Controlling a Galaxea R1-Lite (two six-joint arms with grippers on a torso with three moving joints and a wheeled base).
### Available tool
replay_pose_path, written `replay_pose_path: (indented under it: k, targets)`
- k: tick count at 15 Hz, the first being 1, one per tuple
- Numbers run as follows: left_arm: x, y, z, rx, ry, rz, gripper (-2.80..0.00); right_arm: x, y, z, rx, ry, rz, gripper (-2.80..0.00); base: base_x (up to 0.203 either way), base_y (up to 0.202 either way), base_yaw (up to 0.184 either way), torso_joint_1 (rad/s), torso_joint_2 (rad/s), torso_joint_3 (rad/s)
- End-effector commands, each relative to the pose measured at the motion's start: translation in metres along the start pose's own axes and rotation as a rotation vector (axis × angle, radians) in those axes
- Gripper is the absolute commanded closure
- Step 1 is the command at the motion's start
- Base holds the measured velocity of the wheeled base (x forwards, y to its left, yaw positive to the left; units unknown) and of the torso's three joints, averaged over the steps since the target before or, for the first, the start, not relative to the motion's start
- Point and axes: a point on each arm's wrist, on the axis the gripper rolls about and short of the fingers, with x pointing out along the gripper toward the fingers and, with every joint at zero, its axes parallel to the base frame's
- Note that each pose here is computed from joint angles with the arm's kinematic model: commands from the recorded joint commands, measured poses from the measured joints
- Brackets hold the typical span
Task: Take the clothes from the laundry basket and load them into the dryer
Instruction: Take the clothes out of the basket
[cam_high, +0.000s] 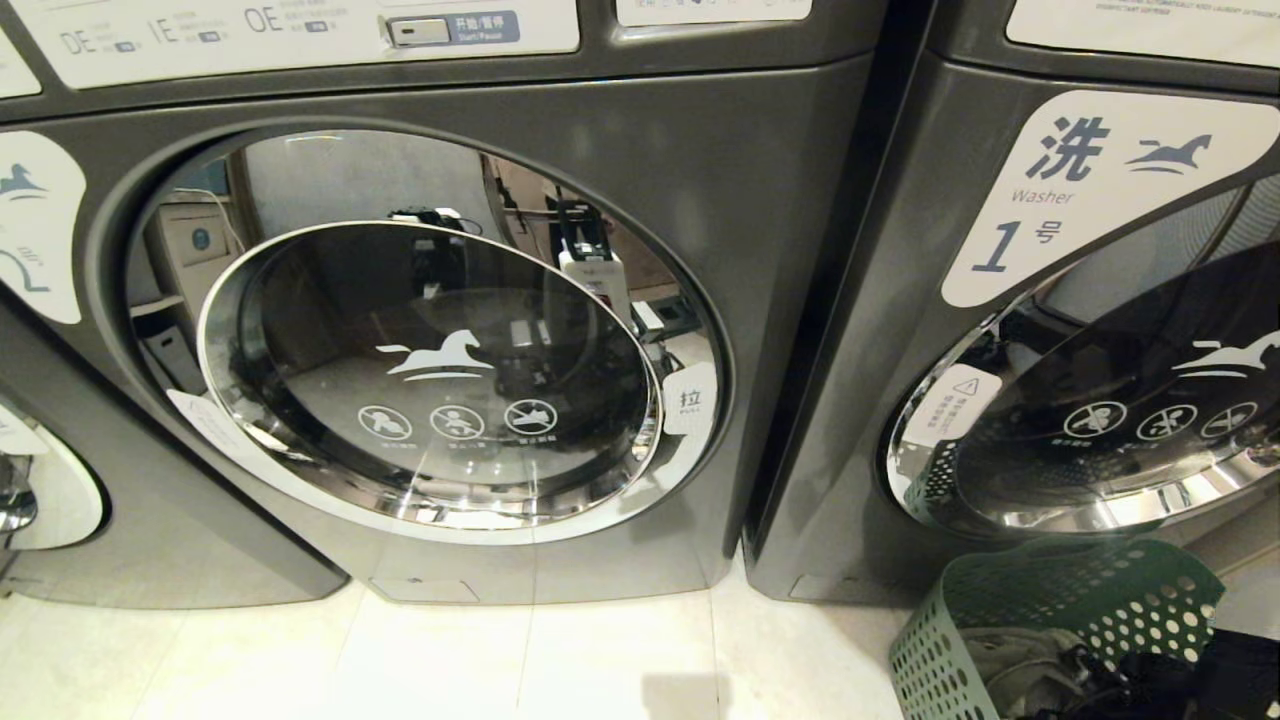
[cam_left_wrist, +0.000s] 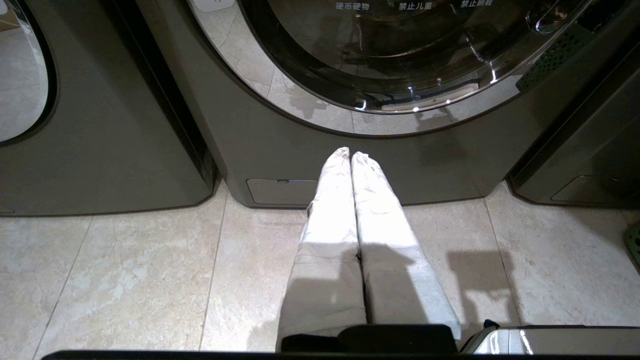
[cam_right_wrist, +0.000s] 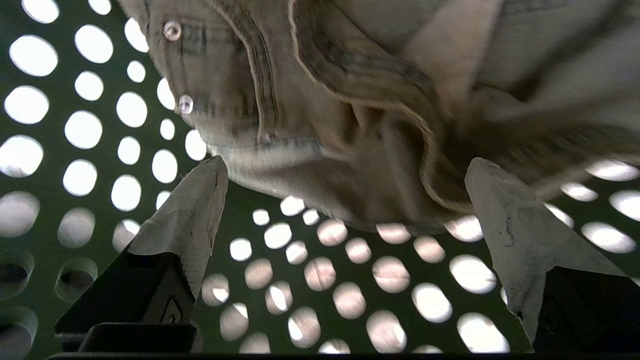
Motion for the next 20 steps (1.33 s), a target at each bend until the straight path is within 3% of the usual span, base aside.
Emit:
replay_pose_path:
  k: [1, 5, 14, 17, 18, 19, 20]
  targets:
    - [0.000, 0.000, 0.000, 0.000, 0.000, 0.000, 0.00, 0.014, 0.008, -0.002, 0.003, 0.014, -0.001, -2.80, 0.000, 0.000, 0.000, 0.000, 0.00, 0.000]
    - [0.000, 0.000, 0.000, 0.000, 0.000, 0.000, 0.00, 0.024, 0.023, 0.012, -0.023, -0.009, 0.009, -2.80, 0.000, 0.000, 0.000, 0.000, 0.00, 0.000]
    - [0.000, 0.000, 0.000, 0.000, 0.000, 0.000, 0.00, 0.035, 0.045, 0.020, 0.121, -0.009, 0.018, -2.80, 0.000, 0.000, 0.000, 0.000, 0.00, 0.000]
    - [0.000, 0.000, 0.000, 0.000, 0.000, 0.000, 0.00, 0.035, 0.043, 0.023, 0.175, -0.021, -0.081, -2.80, 0.000, 0.000, 0.000, 0.000, 0.00, 0.000]
    - [0.000, 0.000, 0.000, 0.000, 0.000, 0.000, 0.00, 0.036, 0.042, 0.026, 0.188, -0.030, -0.086, -1.58, 0.000, 0.000, 0.000, 0.000, 0.00, 0.000]
    - [0.000, 0.000, 0.000, 0.000, 0.000, 0.000, 0.00, 0.036, 0.041, 0.030, 0.203, -0.040, -0.091, 0.00, 0.000, 0.000, 0.000, 0.000, 0.00, 0.000]
    - [0.000, 0.000, 0.000, 0.000, 0.000, 0.000, 0.00, 0.037, 0.040, 0.031, 0.228, -0.043, -0.108, 0.00, 0.000, 0.000, 0.000, 0.000, 0.00, 0.000]
